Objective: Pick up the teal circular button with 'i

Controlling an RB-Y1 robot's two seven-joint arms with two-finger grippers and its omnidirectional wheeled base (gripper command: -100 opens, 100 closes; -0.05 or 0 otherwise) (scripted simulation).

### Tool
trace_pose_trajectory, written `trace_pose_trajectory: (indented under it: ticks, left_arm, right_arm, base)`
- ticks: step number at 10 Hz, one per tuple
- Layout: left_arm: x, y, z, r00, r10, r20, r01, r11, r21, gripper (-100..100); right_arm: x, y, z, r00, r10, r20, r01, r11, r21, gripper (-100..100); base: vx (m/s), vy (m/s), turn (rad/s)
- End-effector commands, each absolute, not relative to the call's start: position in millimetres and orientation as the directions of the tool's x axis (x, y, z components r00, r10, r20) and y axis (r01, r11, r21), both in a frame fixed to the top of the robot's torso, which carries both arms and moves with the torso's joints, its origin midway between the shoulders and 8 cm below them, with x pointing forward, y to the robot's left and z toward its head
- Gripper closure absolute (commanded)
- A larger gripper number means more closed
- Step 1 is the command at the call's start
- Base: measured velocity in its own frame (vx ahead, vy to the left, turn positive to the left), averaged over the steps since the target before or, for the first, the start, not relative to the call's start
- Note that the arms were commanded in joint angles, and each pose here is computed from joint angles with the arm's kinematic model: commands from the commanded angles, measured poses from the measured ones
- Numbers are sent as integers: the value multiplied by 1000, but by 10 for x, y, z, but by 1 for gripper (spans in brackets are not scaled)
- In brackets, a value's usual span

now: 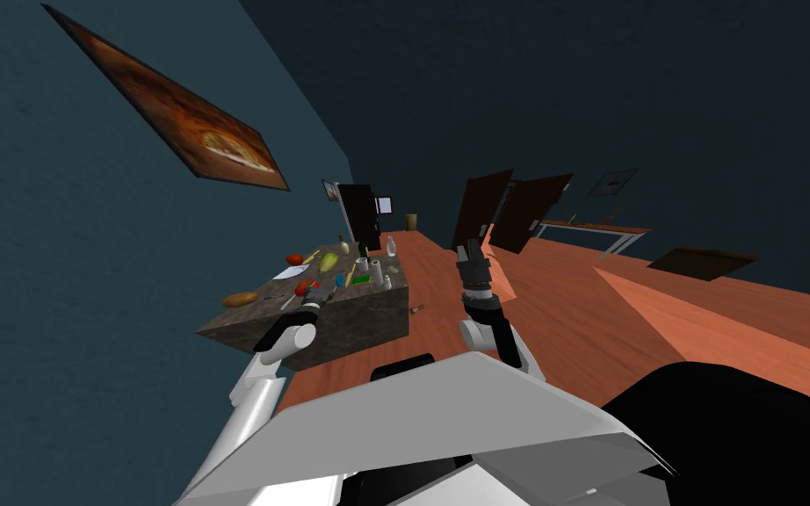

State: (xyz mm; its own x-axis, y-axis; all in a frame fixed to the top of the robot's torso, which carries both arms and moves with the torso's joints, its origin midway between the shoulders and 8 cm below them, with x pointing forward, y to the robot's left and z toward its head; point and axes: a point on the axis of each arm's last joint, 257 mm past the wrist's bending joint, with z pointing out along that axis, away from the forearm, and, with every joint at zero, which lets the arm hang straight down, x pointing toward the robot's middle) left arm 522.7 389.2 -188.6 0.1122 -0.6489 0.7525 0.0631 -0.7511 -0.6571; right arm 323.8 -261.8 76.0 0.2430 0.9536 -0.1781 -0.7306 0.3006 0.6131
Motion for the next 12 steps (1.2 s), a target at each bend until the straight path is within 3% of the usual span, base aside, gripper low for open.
trace_pose_trajectory:
  ticks: [1,12]
  left_arm:
    - [5335,3949,-1982,142,-603,785,35,-789,-613,-100]
    - [5660,4228,-2512,356,-418,836,-84,-905,-417,-100]
  right_arm:
    - [3238,-2618,760,243,954,-178,-731,301,613,0]
    - [3237,-2618,760,243,954,-178,-731,301,613,0]
  base:
    - [7,-96,99]
    - [14,-66,43]
